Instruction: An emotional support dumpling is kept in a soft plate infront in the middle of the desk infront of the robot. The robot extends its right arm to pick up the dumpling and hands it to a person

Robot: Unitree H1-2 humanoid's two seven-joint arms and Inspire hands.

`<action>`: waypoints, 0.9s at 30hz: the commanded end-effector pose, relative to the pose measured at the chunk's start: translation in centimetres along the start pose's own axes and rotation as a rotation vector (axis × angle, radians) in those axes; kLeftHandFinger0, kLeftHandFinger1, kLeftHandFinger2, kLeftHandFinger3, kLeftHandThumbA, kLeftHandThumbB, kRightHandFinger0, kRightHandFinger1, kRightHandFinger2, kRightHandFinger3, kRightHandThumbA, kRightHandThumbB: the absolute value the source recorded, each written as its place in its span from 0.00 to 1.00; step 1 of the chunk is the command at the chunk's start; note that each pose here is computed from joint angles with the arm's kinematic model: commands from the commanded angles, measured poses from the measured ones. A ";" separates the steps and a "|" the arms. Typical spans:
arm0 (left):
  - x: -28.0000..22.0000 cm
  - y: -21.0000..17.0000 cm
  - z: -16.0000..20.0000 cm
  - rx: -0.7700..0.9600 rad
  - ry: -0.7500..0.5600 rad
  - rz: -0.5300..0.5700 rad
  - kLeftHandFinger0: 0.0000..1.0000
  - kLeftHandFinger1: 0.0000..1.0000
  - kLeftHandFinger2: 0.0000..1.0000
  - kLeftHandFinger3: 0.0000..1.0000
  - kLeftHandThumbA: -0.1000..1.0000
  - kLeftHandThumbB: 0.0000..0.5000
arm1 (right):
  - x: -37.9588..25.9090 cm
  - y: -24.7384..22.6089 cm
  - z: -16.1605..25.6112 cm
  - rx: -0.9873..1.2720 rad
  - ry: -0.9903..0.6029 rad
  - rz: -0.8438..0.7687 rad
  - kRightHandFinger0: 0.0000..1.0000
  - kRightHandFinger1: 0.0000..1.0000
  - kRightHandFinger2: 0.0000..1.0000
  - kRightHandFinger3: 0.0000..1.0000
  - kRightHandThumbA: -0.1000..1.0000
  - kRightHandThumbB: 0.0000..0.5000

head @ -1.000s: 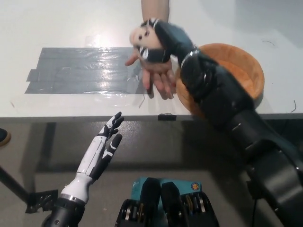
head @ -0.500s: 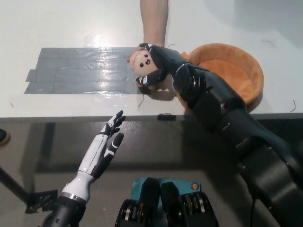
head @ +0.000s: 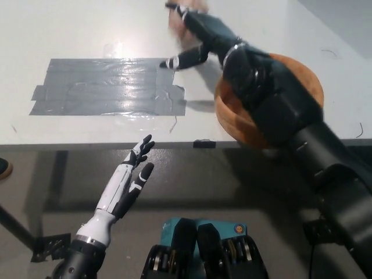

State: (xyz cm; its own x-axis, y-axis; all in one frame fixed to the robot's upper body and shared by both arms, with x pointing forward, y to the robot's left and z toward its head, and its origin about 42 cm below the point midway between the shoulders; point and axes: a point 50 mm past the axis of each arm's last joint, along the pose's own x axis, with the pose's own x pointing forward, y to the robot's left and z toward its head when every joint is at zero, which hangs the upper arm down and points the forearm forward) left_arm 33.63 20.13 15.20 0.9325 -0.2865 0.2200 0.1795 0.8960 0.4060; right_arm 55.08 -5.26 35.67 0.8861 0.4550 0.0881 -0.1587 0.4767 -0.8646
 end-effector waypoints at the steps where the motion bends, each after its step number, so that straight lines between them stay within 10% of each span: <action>1: 0.7 0.4 0.7 0.003 -0.037 0.005 1.00 1.00 1.00 1.00 1.00 0.25 | -1.1 -7.4 1.4 0.034 -0.065 -0.217 1.00 1.00 1.00 1.00 1.00 1.00; 14: 3.0 2.0 1.9 0.004 -0.083 0.047 1.00 1.00 1.00 1.00 1.00 0.23 | -18.1 -6.9 3.1 0.304 -0.478 -0.462 1.00 1.00 1.00 1.00 1.00 0.85; 27: 5.0 3.1 2.7 -0.003 -0.100 0.068 1.00 1.00 1.00 1.00 1.00 0.29 | -26.1 -1.2 -0.4 0.318 -0.439 -0.416 1.00 1.00 1.00 1.00 1.00 0.73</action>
State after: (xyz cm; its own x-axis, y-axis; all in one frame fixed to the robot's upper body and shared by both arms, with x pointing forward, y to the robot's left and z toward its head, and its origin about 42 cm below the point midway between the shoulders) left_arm 35.66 20.46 16.43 0.9345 -0.2658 0.2368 0.1545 0.9021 0.4030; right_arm 39.34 -15.25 30.89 0.8072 0.3917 0.4416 -0.0476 0.7889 -0.6127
